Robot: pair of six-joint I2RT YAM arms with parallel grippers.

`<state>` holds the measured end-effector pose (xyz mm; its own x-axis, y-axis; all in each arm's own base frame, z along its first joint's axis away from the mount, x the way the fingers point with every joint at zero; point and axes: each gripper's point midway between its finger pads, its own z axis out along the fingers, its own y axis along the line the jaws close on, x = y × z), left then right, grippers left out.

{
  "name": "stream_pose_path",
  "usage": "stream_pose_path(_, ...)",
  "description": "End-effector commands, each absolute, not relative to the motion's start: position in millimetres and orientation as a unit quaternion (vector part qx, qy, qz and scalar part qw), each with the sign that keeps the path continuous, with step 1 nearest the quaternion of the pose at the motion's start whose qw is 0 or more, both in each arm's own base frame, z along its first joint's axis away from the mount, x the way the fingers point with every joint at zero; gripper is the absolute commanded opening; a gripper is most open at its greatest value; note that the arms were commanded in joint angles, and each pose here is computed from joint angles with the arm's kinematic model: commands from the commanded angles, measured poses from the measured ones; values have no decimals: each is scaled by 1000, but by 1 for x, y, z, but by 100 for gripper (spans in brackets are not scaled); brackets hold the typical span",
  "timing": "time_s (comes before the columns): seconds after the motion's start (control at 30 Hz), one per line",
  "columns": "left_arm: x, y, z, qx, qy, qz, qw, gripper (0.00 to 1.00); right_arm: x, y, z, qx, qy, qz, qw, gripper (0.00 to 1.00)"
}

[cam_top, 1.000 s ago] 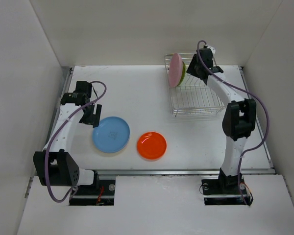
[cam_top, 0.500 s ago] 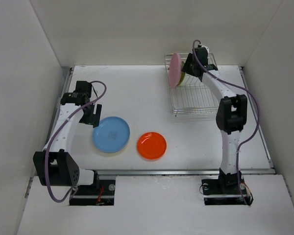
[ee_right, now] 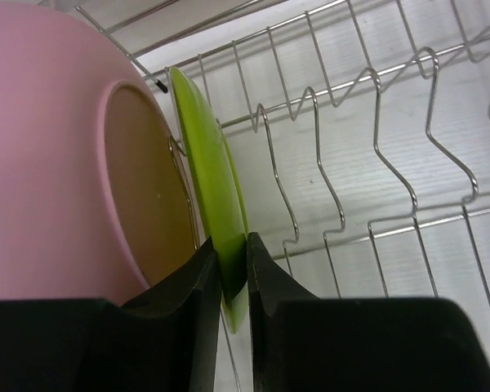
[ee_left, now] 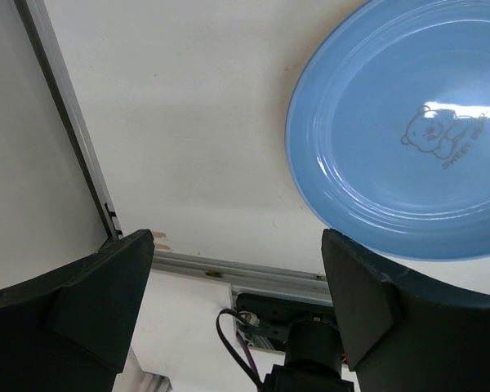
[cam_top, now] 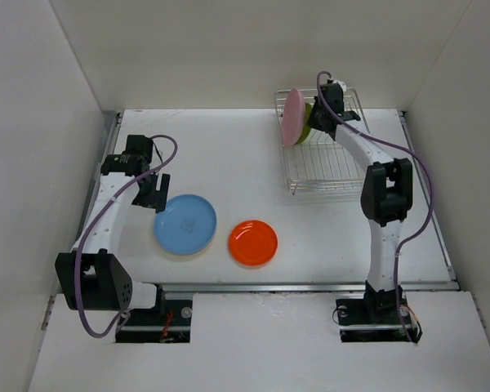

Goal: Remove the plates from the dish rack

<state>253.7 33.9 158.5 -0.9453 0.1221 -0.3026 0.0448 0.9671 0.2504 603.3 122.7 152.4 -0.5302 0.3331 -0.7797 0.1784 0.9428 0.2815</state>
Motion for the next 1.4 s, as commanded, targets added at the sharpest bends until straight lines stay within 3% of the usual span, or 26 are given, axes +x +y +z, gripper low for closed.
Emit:
stream_pose_path(0.0,253,32,173,34,976,114,181,81,594,111,239,187,817,81,539,0)
stream_pose_path(0.13,249,32,180,34,975,114,187,81,563,93,326,221,762,11,608,0)
stream_pose_path(0.3,241,35,194,35,971,119,205,81,513,45,390,301,699,-95,642,0)
stream_pose_path(0.33,239,35,198,34,969,119,214,81,504,39,380,302,704,-110,634,0)
stream_pose_path(0.43,235,37,204,36,966,124,222,82,463,53,413,280,692,-45,663,0)
stream_pose_path(0.47,231,37,206,36,966,124,225,82,454,64,385,249,718,-35,649,0)
stream_pose_path(0.5,231,37,206,36,966,124,225,82,431,69,412,228,701,5,676,0)
stream_pose_path(0.63,227,40,215,31,960,133,243,85,391,150,349,49,788,138,598,0)
stream_pose_path(0.83,218,38,201,29,964,127,230,86,279,276,235,-231,836,308,391,0)
stream_pose_path(0.97,215,42,200,24,964,134,229,88,244,290,193,-268,846,333,318,0)
stream_pose_path(1.37,216,42,198,24,965,134,225,88,248,306,114,-231,882,324,251,0)
